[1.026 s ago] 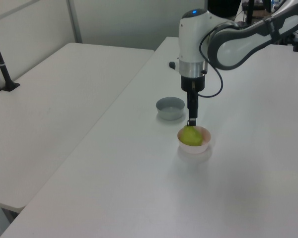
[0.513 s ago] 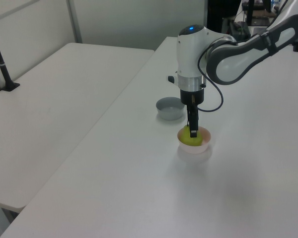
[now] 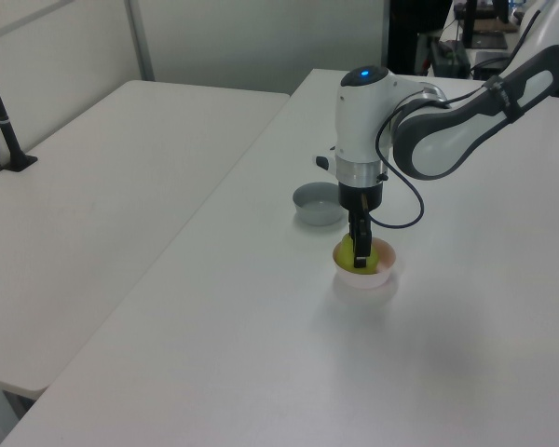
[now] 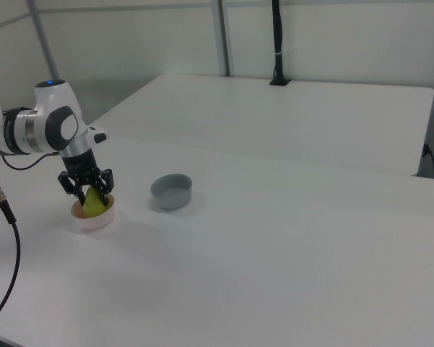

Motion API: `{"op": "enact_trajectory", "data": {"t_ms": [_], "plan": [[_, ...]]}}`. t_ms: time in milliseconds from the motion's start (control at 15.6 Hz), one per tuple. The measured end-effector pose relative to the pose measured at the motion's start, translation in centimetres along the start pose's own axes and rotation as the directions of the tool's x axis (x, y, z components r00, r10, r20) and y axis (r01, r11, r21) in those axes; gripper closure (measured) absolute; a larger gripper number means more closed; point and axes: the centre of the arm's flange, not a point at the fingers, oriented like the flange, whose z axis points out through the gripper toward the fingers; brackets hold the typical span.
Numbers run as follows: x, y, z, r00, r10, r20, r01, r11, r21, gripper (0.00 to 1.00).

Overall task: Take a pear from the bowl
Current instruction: 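Lower the gripper around the pear and close on it, then lift the pear up out of the pink bowl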

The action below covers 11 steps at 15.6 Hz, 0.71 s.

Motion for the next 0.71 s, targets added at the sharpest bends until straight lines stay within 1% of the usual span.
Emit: {"op": "enact_trajectory", "data": {"t_ms": [449,705], "plan": [[0.0,-0.2,-0.3,1.0,-0.003,-0.006,0.003,1.0,0.001,0.36],[-0.4,-0.1,-3.0,1.0,0.0,-0.012,0.0,1.0,-0.003,0.36]]}}
